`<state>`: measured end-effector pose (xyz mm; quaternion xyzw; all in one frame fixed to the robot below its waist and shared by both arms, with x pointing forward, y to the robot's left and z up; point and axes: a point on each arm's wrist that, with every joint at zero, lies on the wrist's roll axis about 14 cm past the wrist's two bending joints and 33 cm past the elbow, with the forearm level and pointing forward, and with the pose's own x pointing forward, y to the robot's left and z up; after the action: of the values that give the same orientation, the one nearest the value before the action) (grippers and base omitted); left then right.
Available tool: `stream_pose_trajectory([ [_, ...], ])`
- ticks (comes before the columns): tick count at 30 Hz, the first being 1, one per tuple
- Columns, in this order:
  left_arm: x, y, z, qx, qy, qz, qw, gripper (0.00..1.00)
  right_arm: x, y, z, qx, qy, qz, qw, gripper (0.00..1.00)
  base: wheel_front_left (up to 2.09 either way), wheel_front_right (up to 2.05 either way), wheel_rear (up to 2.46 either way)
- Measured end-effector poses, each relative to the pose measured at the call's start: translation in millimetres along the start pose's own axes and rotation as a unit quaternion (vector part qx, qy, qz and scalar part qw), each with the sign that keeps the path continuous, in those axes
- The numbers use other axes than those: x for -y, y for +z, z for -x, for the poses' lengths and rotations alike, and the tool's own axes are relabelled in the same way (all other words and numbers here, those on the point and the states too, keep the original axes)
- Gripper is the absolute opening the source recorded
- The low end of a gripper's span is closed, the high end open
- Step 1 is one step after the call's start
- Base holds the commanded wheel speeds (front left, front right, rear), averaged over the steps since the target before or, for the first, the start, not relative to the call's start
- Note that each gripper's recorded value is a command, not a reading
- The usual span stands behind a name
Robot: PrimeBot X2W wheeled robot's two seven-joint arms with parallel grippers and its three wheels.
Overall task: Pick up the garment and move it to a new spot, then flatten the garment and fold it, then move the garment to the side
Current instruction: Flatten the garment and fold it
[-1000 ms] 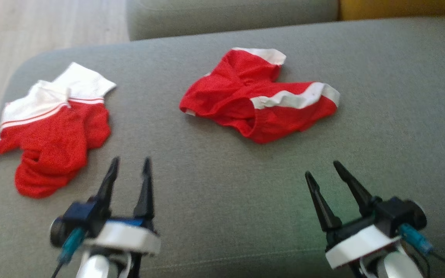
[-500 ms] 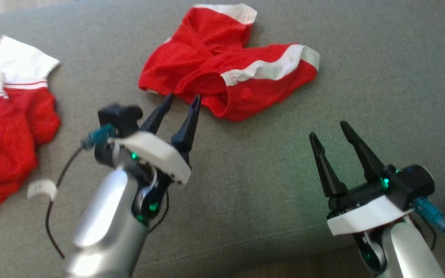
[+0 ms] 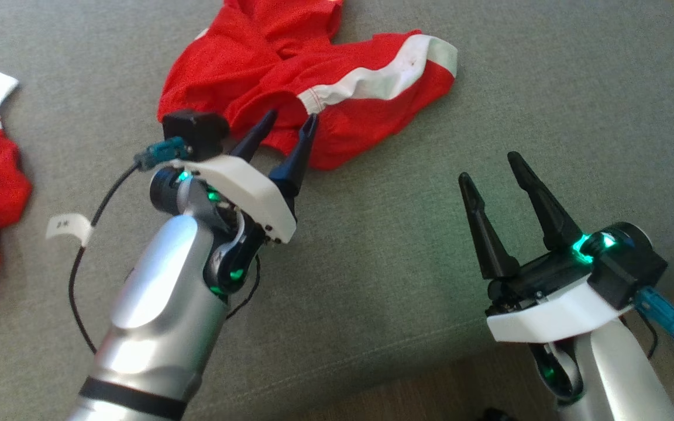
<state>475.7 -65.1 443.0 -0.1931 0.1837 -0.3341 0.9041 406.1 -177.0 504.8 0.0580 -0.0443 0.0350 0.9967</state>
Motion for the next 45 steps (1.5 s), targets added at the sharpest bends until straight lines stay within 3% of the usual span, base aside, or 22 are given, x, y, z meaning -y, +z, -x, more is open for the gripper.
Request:
stream_pose_trajectory([
  [11, -0.2, 2.7, -16.0, 0.000, -0.014, -0.009, 1.000, 1.00, 3.2, -12.6, -0.5, -0.018, -0.004, 0.001, 1.000, 1.00, 0.00, 0.00, 0.00],
  [12, 0.2, 1.8, -15.8, -0.001, -0.015, -0.010, 1.000, 0.93, 2.9, -12.5, -1.3, -0.018, -0.004, 0.001, 1.000, 1.00, 0.00, 0.00, 0.00],
  [14, 1.2, 1.1, -15.1, -0.003, -0.017, -0.011, 1.000, 0.39, 1.8, -12.5, -2.8, -0.017, -0.002, 0.001, 1.000, 1.00, 0.00, 0.00, 0.00],
  [16, 2.3, 1.9, -13.9, -0.001, -0.021, -0.013, 1.000, 0.00, 0.3, -12.5, -4.6, -0.016, 0.001, 0.000, 1.000, 1.00, 0.00, 0.00, 0.00],
  [25, 0.7, 32.9, 9.4, 0.072, -0.016, -0.008, 0.997, 0.00, -13.9, -6.5, -9.5, -0.005, 0.023, -0.002, 1.000, 1.00, 0.00, 0.00, 0.00],
  [33, -53.6, 13.1, 81.1, 0.072, 0.083, -0.008, 0.994, 0.00, -38.4, -20.4, -12.5, -0.023, 0.055, -0.035, 0.998, 1.00, 0.00, 0.00, 0.00],
  [45, -93.4, 10.9, 142.6, 0.080, 0.174, -0.016, 0.981, 0.00, -56.3, -56.7, -21.9, -0.075, 0.065, -0.103, 0.990, 1.00, 0.00, 0.00, 0.00],
])
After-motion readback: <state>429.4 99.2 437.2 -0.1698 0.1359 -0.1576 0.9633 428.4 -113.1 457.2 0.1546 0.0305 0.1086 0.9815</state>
